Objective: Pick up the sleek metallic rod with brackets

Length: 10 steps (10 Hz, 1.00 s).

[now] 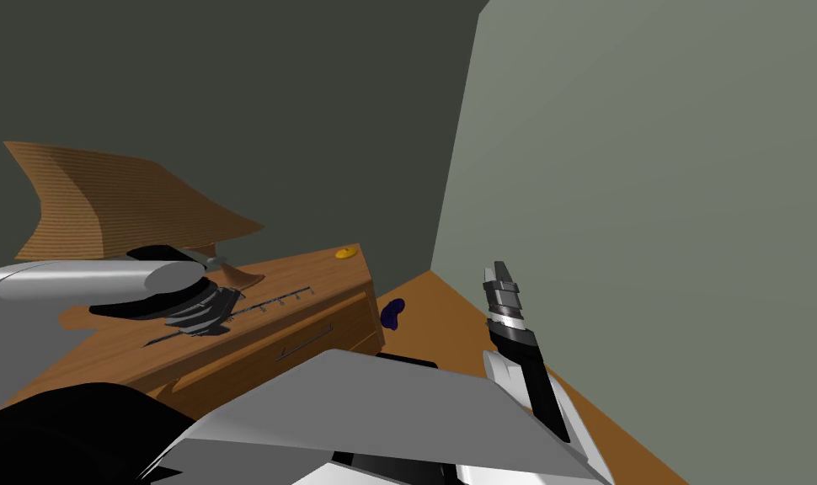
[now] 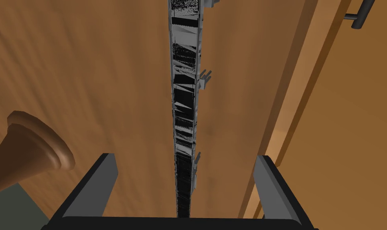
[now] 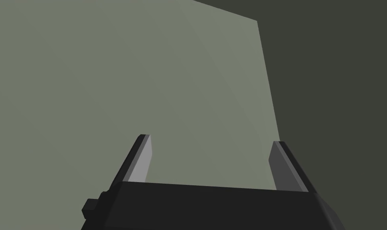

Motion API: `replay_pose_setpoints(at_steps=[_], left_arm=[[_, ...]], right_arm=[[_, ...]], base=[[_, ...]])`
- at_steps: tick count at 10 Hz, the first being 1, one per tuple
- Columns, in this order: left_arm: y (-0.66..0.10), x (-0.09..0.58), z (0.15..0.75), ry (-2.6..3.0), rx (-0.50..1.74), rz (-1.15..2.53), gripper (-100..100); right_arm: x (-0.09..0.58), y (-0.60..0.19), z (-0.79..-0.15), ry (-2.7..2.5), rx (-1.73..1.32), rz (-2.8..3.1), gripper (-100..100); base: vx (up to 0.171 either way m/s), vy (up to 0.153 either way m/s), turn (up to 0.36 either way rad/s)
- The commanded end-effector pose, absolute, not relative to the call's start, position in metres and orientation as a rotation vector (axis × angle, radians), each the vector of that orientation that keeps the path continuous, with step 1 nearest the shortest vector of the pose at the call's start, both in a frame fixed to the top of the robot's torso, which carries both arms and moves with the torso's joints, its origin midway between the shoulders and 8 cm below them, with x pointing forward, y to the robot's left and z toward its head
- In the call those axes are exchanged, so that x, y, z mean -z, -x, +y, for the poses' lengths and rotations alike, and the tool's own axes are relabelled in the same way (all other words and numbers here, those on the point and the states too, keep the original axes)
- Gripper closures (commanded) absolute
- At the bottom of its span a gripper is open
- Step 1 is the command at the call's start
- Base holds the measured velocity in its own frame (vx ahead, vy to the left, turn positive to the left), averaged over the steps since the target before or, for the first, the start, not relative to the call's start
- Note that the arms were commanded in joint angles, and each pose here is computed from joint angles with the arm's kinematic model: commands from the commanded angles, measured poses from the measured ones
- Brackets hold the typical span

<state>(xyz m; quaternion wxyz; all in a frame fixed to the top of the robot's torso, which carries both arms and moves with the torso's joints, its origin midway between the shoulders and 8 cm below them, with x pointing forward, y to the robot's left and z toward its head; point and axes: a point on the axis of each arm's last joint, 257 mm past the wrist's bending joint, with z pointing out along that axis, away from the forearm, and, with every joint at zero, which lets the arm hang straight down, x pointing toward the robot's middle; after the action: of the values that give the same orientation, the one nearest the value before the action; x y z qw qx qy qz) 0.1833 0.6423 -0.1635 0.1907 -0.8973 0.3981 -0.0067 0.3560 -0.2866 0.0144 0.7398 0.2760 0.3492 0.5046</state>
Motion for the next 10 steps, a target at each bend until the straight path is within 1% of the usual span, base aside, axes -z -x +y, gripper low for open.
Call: replay_pose_setpoints(at_steps=[1,2,3,7,8,9,10], left_arm=[[-0.185,0.173,0.647,2.518,0.019,1.114,-100],[-0.185,0.169,0.646,2.521,0.018,1.115,-100],[-0.185,0.170,0.647,2.519,0.020,1.116,100],[-0.186,0.169,0.647,2.517,0.020,1.117,100],[-0.185,0.169,0.647,2.517,0.020,1.117,0],[-0.184,0.160,0.641,2.519,0.021,1.120,100],[-0.183,0.156,0.639,2.518,0.021,1.123,100]], right_arm=[[-0.014,-0.356,-0.287,-0.606,-1.107,0.766,0],[-0.014,-0.356,-0.287,-0.606,-1.107,0.766,0],[-0.014,-0.356,-0.287,-0.606,-1.107,0.766,0],[-0.014,-0.356,-0.287,-0.606,-1.107,0.766,0],[-0.014,-0.356,-0.287,-0.606,-1.107,0.766,0],[-0.014,-0.356,-0.287,-0.606,-1.107,0.766,0],[-0.014,-0.356,-0.287,-0.606,-1.107,0.766,0]], base=[[-0.008,-0.004,-0.022],[0.000,0.000,0.000],[0.000,0.000,0.000],[0.000,0.000,0.000],[0.000,0.000,0.000],[0.006,0.001,0.035],[0.010,0.003,0.035]])
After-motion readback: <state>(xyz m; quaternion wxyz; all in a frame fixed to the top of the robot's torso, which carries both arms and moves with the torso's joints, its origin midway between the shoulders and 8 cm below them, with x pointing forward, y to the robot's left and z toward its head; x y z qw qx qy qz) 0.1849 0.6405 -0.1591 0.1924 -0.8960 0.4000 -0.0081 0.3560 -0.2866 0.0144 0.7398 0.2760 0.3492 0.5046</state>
